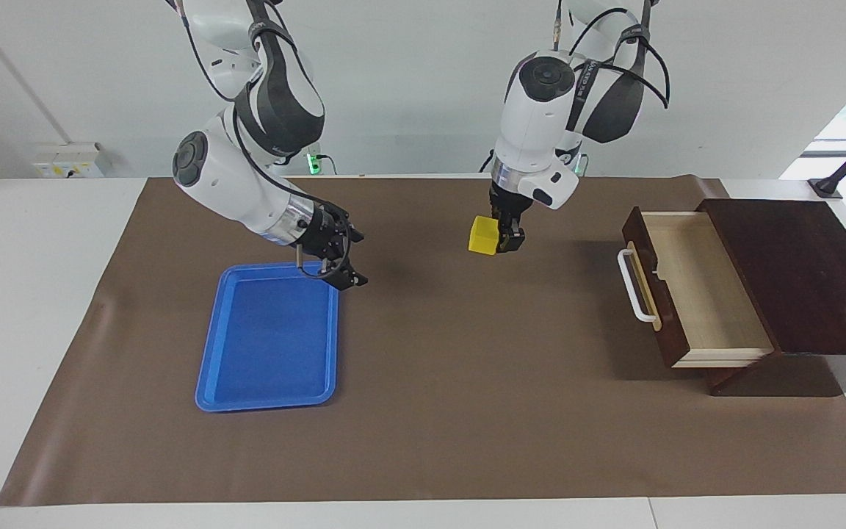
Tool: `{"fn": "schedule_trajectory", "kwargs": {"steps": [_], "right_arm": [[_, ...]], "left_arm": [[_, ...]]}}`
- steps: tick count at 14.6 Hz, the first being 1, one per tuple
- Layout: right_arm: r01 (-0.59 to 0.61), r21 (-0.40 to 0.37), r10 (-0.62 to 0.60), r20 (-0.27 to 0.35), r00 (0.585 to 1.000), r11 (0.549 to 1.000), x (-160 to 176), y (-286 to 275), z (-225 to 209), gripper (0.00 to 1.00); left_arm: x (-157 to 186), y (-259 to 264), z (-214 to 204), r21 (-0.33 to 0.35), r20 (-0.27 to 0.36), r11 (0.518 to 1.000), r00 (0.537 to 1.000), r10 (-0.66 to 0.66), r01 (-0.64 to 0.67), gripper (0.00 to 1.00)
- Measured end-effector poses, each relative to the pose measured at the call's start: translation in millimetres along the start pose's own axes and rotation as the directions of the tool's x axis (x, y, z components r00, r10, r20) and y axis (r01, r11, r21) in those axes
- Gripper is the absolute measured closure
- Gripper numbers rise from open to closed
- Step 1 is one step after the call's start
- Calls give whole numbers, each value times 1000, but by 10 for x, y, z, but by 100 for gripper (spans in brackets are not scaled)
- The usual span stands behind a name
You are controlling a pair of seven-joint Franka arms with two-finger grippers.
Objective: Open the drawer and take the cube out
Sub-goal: 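Carry the cube toward center with the left gripper while the right gripper approaches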
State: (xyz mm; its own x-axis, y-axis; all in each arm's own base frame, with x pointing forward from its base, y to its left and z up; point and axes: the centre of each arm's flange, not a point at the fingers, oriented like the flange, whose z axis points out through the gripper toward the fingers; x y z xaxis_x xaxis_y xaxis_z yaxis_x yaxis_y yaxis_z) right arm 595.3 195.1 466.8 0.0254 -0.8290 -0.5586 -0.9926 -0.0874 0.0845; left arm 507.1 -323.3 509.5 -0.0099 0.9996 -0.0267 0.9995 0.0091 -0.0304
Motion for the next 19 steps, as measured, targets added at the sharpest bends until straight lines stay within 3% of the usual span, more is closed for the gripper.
{"fn": "schedule_trajectory", "kwargs": {"steps": [4, 7, 19], "right_arm": [[-33, -15, 34, 46, 998, 999, -121, 116, 293, 1], [-48, -22, 49, 44, 998, 999, -225, 217, 437, 1], [-110, 43, 106, 73, 992, 993, -345, 260, 570, 1]], "left_arm": [[-8, 17, 32, -14, 9, 1000, 1000, -28, 28, 44], [-1, 41, 91, -14, 7, 996, 996, -91, 91, 44], [1, 111, 162, -30, 14, 988, 988, -154, 155, 44]]}}
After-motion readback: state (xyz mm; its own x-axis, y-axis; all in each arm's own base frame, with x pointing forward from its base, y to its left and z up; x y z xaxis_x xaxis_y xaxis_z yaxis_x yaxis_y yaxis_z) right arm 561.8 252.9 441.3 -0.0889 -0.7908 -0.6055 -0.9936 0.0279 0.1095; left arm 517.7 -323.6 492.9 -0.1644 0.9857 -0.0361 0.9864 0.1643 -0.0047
